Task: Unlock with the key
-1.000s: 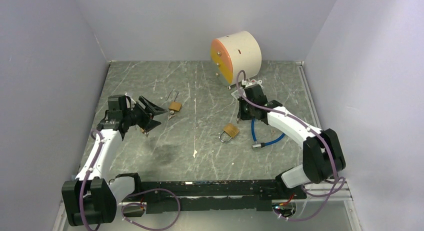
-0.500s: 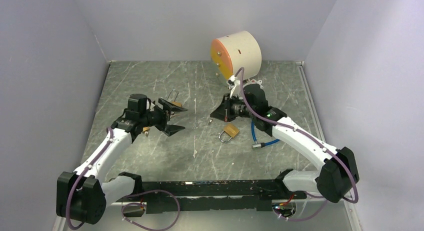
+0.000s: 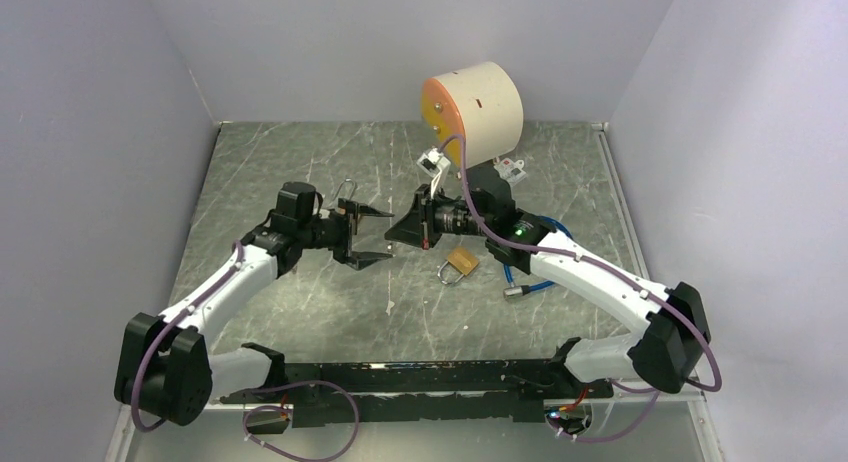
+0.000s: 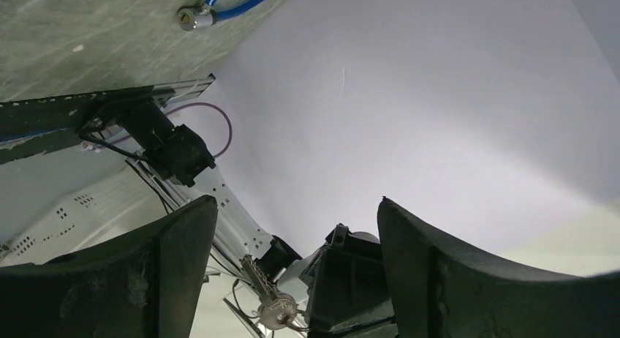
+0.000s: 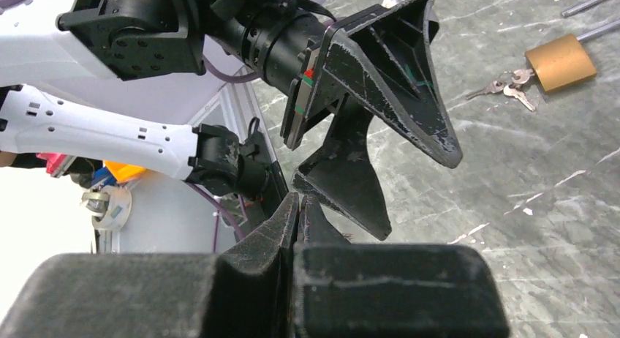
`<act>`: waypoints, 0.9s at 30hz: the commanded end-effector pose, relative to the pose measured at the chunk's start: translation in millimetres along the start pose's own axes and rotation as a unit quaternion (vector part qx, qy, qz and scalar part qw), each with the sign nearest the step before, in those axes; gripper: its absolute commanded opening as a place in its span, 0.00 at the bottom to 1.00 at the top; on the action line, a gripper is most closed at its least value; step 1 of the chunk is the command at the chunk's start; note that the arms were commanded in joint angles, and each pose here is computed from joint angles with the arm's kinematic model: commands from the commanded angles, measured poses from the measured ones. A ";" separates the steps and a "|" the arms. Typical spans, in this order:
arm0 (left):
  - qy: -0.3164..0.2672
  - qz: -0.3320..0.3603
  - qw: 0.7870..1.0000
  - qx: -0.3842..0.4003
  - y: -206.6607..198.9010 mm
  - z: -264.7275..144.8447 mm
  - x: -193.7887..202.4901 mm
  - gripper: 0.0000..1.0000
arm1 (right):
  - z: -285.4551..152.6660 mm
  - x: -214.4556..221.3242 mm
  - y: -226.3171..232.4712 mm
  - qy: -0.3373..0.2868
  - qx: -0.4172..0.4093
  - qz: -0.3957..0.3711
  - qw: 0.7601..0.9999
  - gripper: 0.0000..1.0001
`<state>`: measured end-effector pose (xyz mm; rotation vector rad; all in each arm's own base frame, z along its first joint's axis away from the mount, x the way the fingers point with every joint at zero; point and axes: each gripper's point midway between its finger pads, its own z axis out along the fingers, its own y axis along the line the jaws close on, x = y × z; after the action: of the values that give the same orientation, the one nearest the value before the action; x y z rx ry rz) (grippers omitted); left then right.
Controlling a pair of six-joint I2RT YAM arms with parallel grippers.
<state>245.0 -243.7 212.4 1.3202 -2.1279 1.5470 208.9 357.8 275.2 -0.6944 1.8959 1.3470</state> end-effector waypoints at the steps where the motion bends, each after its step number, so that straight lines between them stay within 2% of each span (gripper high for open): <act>1: 0.034 0.021 0.999 0.004 -17.5 -6.3 21.7 0.81 | 3.5 -31.2 18.2 -0.039 -0.019 -0.047 0.998 0.00; 3: 0.033 0.015 0.999 0.015 -21.5 -5.7 22.2 0.77 | 4.9 -32.0 17.8 -0.038 -0.017 -0.051 0.998 0.00; 8: 0.035 0.007 0.999 0.017 -18.5 -4.2 24.4 0.54 | 7.5 -31.9 14.2 -0.040 -0.006 -0.056 0.998 0.00; 10: 0.035 0.003 0.999 0.009 -13.7 -3.1 24.7 0.51 | 8.5 -32.0 11.9 -0.040 -0.002 -0.057 0.998 0.00; 12: 0.036 0.001 0.999 0.003 -9.7 -2.6 25.0 0.52 | 9.7 -32.5 8.6 -0.042 0.005 -0.058 0.997 0.00; 16: 0.028 -0.012 0.999 -0.014 1.0 -2.5 21.4 0.69 | 9.5 -37.9 3.0 -0.055 0.023 -0.064 0.996 0.00; 19: 0.030 -0.021 0.999 -0.011 2.0 -1.9 20.4 0.72 | 9.1 -40.8 0.4 -0.061 0.031 -0.067 0.995 0.00; 22: 0.038 -0.023 0.999 -0.002 -1.7 -1.0 21.6 0.64 | 14.2 -36.1 -2.3 -0.047 0.030 -0.064 0.996 0.00; 27: 0.044 -0.022 0.999 0.003 -5.9 1.9 20.9 0.40 | 18.4 -30.8 -5.1 -0.041 0.026 -0.055 0.997 0.00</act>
<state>236.8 -253.0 217.2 1.3141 -2.0478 1.5083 232.3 368.0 268.9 -0.6877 1.8808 1.2210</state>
